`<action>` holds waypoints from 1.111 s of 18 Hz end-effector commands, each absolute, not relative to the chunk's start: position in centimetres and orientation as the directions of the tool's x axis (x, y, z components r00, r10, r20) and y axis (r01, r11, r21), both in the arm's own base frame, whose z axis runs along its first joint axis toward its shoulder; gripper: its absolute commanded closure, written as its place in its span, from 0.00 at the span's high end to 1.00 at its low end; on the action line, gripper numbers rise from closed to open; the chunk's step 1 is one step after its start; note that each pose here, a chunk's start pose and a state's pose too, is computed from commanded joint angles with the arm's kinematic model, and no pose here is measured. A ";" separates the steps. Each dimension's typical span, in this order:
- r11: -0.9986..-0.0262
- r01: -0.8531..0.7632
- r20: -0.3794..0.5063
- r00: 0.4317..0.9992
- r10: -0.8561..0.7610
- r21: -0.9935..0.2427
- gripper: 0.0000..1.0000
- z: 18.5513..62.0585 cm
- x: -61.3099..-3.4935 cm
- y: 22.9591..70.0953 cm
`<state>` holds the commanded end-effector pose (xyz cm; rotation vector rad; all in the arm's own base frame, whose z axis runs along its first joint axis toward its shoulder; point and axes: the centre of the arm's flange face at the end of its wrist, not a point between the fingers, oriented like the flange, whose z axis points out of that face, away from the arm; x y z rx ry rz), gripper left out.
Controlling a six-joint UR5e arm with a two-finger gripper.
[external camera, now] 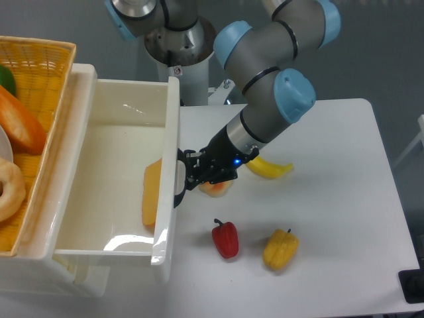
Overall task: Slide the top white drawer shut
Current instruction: 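Push the drawer front with the gripper into the cabinet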
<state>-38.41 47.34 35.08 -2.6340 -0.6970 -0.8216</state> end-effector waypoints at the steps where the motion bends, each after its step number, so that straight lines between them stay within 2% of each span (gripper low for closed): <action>1: -0.841 0.524 0.596 0.721 0.355 -0.134 0.10 35.2 -38.2 47.5; 20: -0.893 0.435 0.610 0.740 0.283 -0.113 0.10 34.3 -31.9 51.9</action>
